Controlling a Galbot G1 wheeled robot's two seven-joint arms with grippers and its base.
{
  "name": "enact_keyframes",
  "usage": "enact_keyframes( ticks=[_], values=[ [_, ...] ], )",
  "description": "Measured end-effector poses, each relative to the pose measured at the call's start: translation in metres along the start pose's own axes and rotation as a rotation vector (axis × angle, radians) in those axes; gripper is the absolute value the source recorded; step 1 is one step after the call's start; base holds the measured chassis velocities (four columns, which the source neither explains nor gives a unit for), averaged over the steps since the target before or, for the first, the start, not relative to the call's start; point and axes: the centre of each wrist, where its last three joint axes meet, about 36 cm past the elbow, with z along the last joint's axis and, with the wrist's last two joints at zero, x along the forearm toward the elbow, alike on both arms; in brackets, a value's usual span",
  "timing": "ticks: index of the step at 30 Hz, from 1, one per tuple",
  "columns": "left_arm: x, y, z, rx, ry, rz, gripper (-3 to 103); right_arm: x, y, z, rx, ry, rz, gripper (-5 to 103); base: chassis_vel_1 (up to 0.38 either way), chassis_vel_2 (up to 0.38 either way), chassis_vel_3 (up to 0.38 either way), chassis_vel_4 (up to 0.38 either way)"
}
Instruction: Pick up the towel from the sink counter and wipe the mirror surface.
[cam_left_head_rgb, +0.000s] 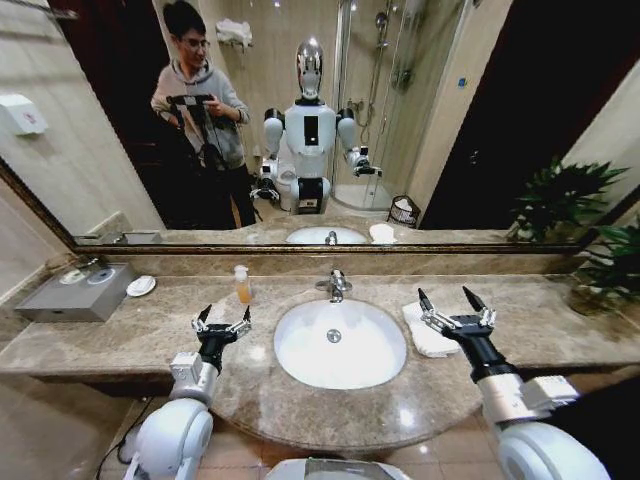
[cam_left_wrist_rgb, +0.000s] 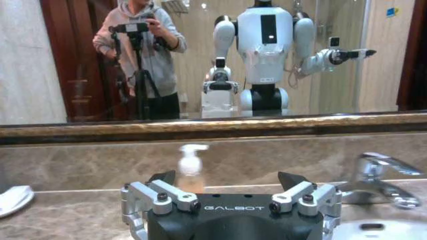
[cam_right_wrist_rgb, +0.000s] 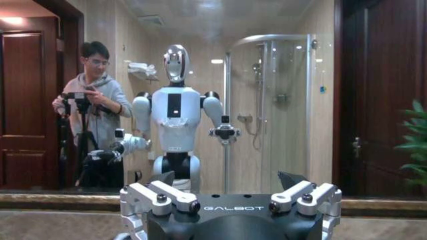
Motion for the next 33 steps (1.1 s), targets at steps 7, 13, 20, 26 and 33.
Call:
enact_keyframes(
  ticks=[7, 13, 20, 26, 33],
  values=[
    [0.0000, -0.0001, 0.0000, 0.000, 0.000, 0.000, 100, -0.0001, -0.0003, 0.0002, 0.000, 0.001, 0.000, 100, -0.162, -0.149, 0.174, 0.141],
    [0.0000, 0.0000, 0.0000, 0.000, 0.000, 0.000, 100, -0.0001, -0.0002, 0.0002, -0.001, 0.001, 0.000, 100, 0.038, 0.015, -0.022, -0.017],
    [0.0000, 0.0000, 0.0000, 0.000, 0.000, 0.000, 100, -0.0001, -0.0002, 0.0003, -0.001, 0.001, 0.000, 100, 0.089, -0.033, -0.079, 0.022],
    [0.0000, 0.0000, 0.0000, 0.000, 0.000, 0.000, 100, -0.0001, -0.0003, 0.0003, -0.001, 0.001, 0.000, 100, 0.119, -0.160, -0.143, 0.154],
    [0.0000, 0.0000, 0.0000, 0.000, 0.000, 0.000, 100, -0.0002, -0.0003, 0.0003, -0.001, 0.001, 0.000, 100, 0.215, -0.249, -0.222, 0.246]
  ],
)
